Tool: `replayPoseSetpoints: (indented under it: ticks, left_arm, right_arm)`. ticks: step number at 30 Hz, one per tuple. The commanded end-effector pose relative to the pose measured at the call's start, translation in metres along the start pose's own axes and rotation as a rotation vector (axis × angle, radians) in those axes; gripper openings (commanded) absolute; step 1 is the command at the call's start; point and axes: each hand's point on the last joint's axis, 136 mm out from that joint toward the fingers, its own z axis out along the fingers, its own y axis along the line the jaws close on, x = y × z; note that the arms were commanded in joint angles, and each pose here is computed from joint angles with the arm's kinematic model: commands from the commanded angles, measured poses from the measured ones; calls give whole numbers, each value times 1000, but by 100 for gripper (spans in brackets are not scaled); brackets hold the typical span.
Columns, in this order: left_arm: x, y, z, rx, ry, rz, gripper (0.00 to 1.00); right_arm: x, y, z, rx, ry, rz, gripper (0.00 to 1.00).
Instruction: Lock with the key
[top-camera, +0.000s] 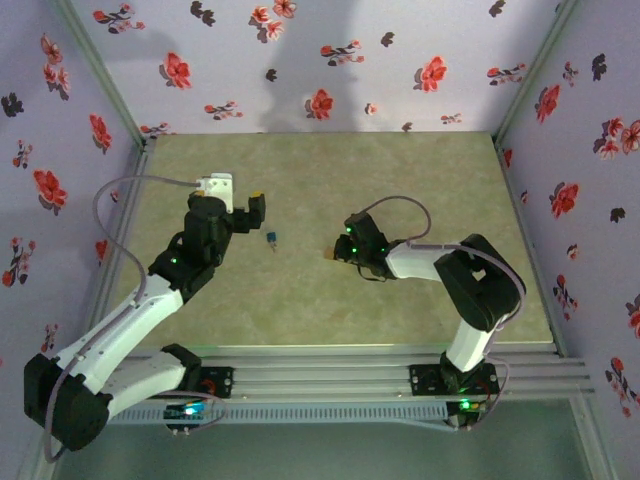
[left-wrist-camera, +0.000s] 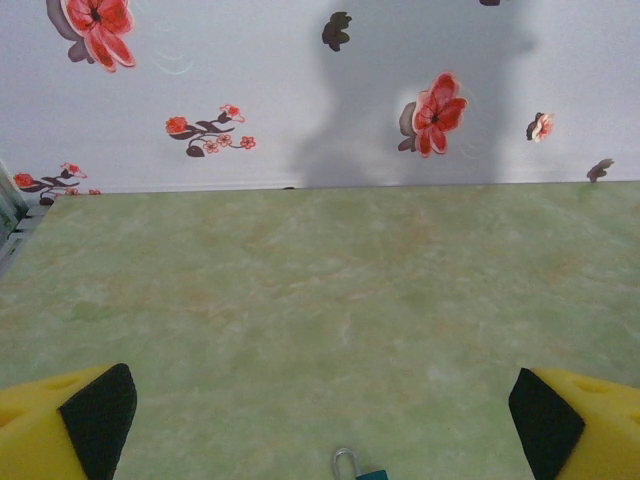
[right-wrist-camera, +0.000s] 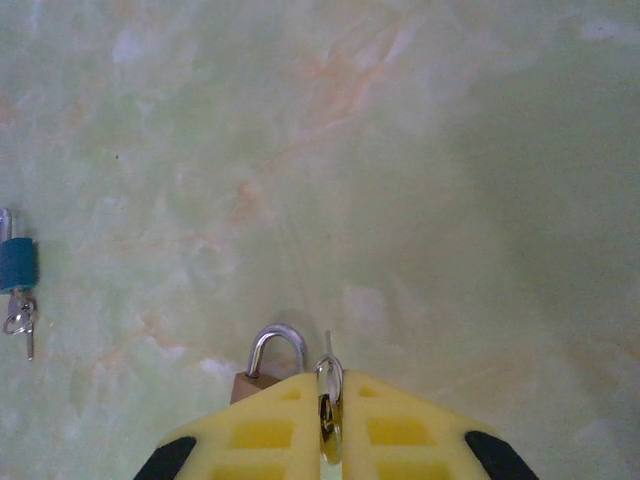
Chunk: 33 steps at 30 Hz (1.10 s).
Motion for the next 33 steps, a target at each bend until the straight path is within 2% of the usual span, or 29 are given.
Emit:
replayPoseSetpoints:
  ticks: [1,24,33]
  left_arm:
    - [-7,4,-2,-11,-25,-12,100]
    - [-7,3,-3,-8,-25,-9,100]
    - [-8,3,-3,-6,-26,-10,100]
  right_arm:
    - [5,-10,4,34,26,23,11]
    - [6,-9,3,24,46,33,17]
    - [5,-6,0,16,53,34,23]
